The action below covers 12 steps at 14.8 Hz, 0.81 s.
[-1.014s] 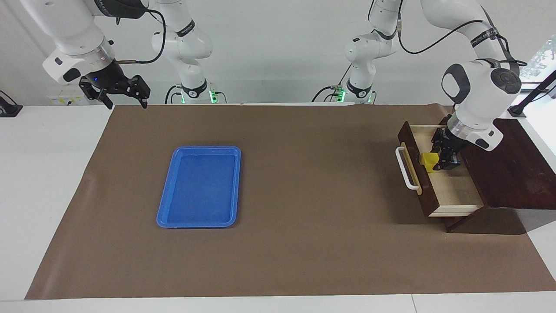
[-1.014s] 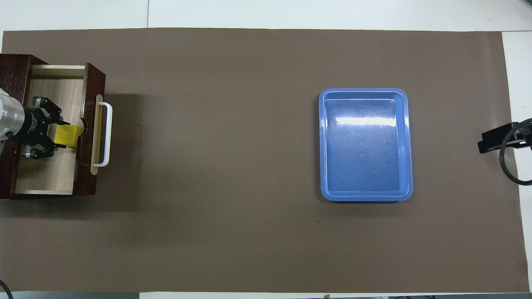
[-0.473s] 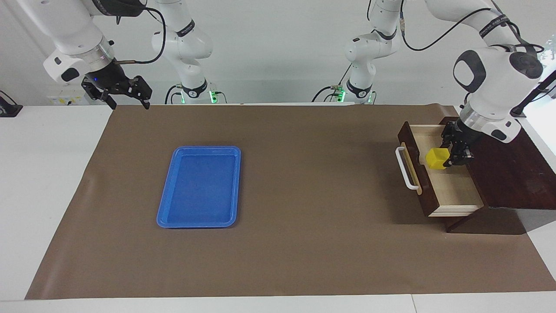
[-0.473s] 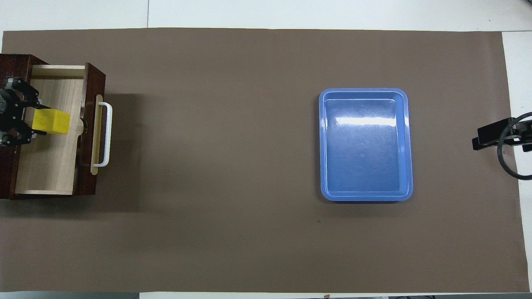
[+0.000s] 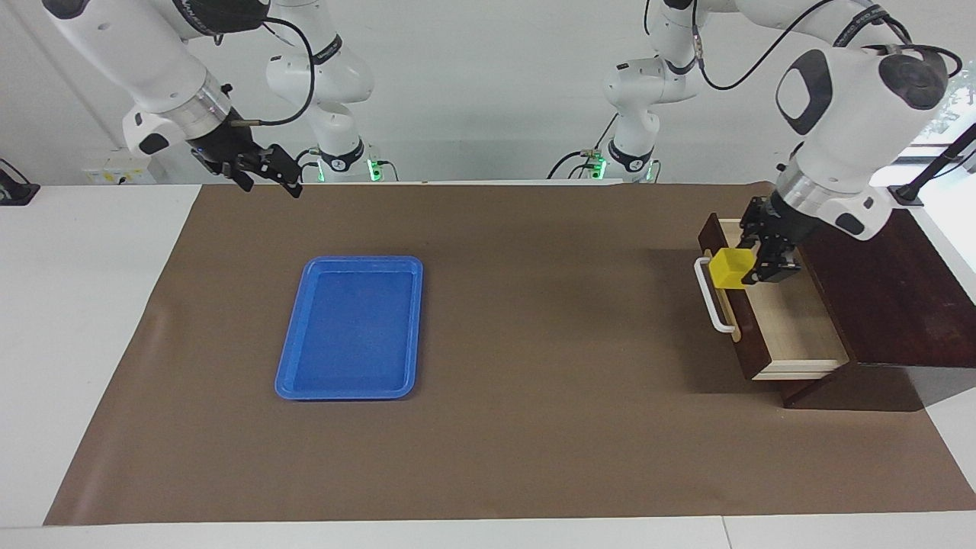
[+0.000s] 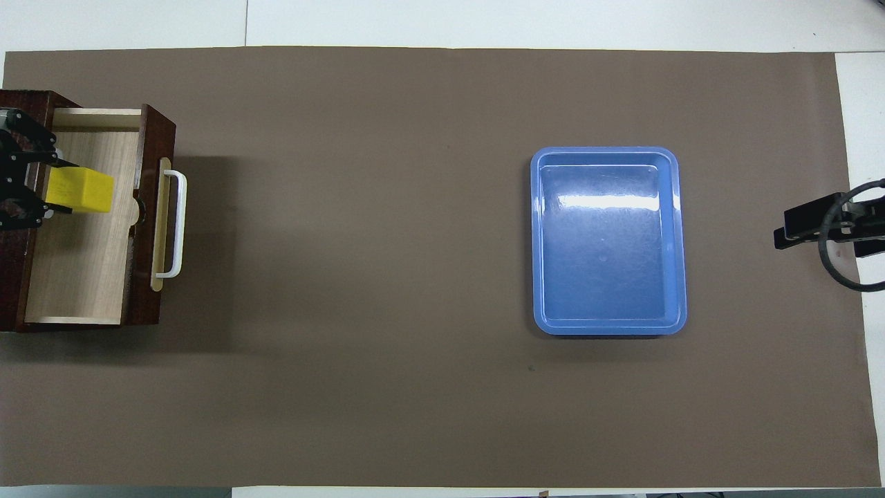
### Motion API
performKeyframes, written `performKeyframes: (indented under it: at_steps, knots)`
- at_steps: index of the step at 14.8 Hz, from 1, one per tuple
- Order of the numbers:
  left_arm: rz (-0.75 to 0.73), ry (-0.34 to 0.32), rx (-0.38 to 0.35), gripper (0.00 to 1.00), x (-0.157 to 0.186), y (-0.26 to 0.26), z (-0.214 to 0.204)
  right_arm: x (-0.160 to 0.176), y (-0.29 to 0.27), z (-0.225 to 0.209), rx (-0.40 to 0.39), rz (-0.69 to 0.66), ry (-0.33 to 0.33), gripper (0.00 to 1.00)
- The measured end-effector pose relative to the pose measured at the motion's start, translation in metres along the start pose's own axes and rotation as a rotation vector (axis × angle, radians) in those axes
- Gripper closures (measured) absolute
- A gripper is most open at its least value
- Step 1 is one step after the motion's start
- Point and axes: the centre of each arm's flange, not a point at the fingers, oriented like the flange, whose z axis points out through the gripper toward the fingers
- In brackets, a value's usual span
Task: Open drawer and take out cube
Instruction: 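Lift the cube with the left gripper while the right gripper approaches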
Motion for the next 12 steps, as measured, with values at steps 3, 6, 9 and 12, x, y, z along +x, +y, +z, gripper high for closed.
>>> performKeyframes:
  at_steps: [3,6,9,12]
  knots:
    - [-0.049,0.007,0.031,0.45,-0.065,-0.008,0.005,-0.018,-0.051,0.032,0.078,0.205,-0.064,0.00]
    - [-0.091,0.014,0.038,0.45,-0.116,-0.018,0.007,-0.021,-0.099,0.072,0.161,0.414,-0.149,0.00]
    - [-0.139,0.018,0.038,0.45,-0.144,-0.026,0.008,-0.016,-0.151,0.123,0.243,0.582,-0.230,0.00]
    - [-0.176,0.019,0.039,0.45,-0.152,-0.027,0.011,-0.020,-0.199,0.173,0.326,0.714,-0.303,0.00]
